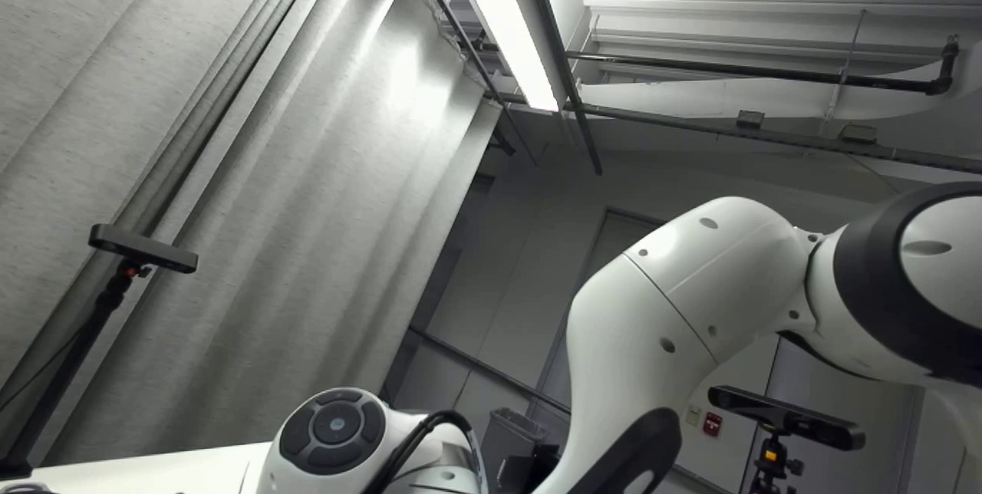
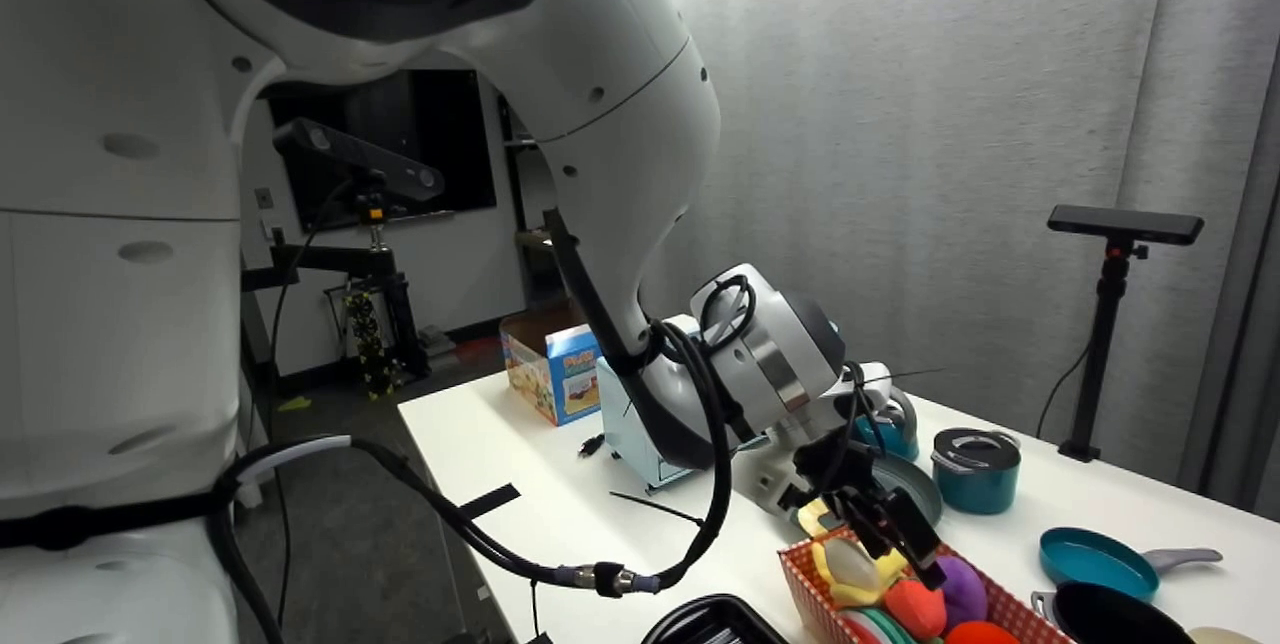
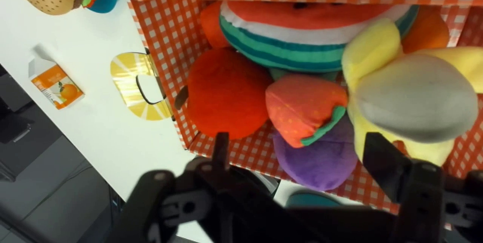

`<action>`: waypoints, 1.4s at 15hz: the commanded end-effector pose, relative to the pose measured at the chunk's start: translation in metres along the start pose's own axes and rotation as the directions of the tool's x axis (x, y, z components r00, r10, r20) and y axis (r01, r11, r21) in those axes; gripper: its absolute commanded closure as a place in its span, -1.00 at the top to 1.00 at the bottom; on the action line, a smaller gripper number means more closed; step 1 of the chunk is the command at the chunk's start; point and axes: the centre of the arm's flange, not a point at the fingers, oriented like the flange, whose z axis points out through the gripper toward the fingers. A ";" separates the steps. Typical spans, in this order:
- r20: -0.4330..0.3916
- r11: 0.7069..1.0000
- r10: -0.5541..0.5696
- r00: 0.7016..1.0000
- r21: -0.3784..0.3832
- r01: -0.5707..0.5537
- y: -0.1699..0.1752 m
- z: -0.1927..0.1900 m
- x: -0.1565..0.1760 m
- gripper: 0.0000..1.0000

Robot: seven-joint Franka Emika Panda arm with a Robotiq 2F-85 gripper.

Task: Remove the plush toys from the black tray and place them in the basket

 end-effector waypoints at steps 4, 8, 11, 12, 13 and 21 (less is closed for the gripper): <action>-0.048 0.996 0.058 0.997 0.064 -0.055 0.015 -0.050 0.014 1.00; -0.083 0.984 0.132 0.988 0.129 -0.121 0.026 -0.095 0.028 1.00; -0.103 0.973 0.179 0.978 0.169 -0.160 0.037 -0.127 0.034 1.00; -0.111 0.970 0.188 0.976 0.178 -0.166 0.040 -0.135 0.035 1.00; -0.117 0.967 0.196 0.974 0.188 -0.172 0.044 -0.142 0.034 1.00; -0.130 0.963 0.206 0.970 0.205 -0.177 0.044 -0.161 0.036 1.00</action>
